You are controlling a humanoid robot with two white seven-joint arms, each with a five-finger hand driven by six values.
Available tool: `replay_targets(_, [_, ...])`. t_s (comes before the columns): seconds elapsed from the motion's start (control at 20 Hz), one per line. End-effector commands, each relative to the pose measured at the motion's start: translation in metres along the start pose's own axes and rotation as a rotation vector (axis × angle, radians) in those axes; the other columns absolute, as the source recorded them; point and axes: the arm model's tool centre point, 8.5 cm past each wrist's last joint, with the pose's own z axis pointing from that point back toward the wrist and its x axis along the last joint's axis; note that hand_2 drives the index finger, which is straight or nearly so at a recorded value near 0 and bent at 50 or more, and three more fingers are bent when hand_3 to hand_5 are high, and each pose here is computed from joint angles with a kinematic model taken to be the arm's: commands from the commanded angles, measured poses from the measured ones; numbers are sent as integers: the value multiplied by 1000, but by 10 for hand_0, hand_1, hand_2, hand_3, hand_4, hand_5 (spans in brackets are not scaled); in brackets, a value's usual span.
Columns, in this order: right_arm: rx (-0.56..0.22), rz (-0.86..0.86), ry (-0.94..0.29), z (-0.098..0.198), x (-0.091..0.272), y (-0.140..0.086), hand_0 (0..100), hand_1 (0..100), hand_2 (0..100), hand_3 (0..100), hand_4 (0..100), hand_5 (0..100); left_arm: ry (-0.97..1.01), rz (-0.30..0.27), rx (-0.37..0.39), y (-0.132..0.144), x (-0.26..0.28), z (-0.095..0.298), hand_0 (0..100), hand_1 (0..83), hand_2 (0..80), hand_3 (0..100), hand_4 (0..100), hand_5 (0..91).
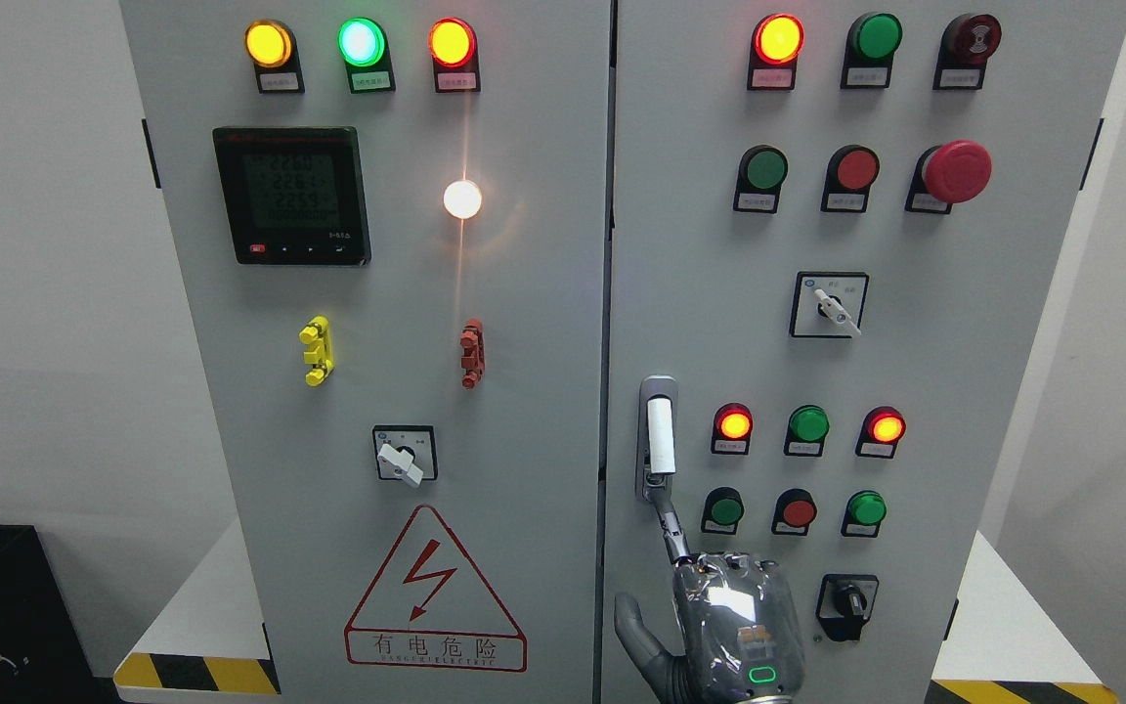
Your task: Release door handle
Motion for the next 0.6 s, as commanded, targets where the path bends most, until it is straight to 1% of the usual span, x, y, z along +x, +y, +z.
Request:
replay_targets(0.0, [-21,-3,-7,0,2,-7,484,273,103,1000,975,1000,16,2,0,0,-11,1,120,556,0,0,0,0])
replay_targets(0.3, [-33,-6,-12,0,3,-10,482,274,108,1000,975,1000,16,1,0,0,-11,1,120,556,0,0,0,0])
replay_targets(0.55, [-47,-8,-12,0,4,-15,482,274,140,1000,975,1000,16,2,0,0,-11,1,120,556,0,0,0,0])
